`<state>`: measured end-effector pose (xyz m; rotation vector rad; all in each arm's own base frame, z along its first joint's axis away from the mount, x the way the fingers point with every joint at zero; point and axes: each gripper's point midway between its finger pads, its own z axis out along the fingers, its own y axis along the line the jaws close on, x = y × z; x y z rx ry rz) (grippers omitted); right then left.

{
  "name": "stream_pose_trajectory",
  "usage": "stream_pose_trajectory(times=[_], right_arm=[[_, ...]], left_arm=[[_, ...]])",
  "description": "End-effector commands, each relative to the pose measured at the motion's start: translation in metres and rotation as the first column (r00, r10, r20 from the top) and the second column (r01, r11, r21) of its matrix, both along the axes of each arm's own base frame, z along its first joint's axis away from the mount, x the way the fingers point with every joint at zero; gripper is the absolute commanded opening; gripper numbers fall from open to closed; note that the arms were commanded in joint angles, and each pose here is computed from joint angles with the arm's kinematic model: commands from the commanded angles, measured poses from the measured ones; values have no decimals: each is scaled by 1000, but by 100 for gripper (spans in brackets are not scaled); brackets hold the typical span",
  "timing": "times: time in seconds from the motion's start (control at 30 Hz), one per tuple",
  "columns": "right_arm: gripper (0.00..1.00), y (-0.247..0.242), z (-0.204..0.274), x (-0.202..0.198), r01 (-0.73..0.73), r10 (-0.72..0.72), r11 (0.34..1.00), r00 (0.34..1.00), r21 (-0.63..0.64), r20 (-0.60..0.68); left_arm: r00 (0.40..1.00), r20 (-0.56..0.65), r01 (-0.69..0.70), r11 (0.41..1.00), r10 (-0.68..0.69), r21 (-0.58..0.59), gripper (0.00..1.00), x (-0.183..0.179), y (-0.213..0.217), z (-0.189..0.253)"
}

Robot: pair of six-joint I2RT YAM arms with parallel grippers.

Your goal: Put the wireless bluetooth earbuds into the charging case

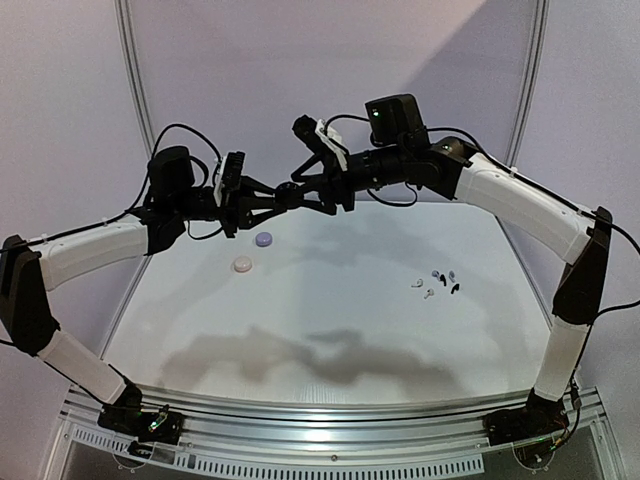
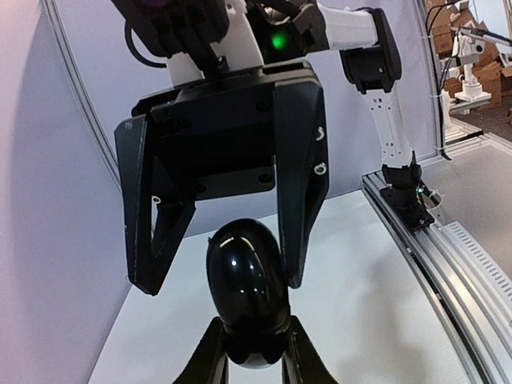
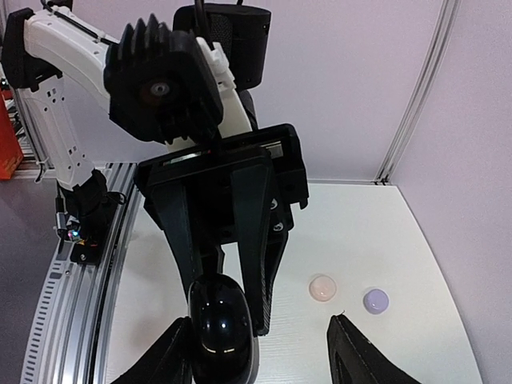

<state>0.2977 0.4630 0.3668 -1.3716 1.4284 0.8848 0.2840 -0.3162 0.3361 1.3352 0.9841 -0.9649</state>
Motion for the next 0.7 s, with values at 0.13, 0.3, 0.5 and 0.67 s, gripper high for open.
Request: stream_pose_trajectory(times=[0.13, 0.3, 0.5, 0.67], right_arm=[[57, 3, 4, 18, 57, -57, 998, 998, 31, -8], [56, 2, -8, 25, 78, -78, 997, 997, 2, -28], [57, 2, -10, 26, 78, -78, 997, 996, 0, -49], [64, 5, -3, 15, 18, -15, 999, 997, 32, -81]], left_arm=[[998, 50, 36, 999, -38, 36, 0, -16, -3, -11], [998, 40, 37, 999, -38, 30, 0, -16, -2, -10], [997, -72, 17, 1000, -16, 15, 0, -13, -2, -10], [983, -183, -23, 1000, 19, -17, 0, -8, -1, -9]])
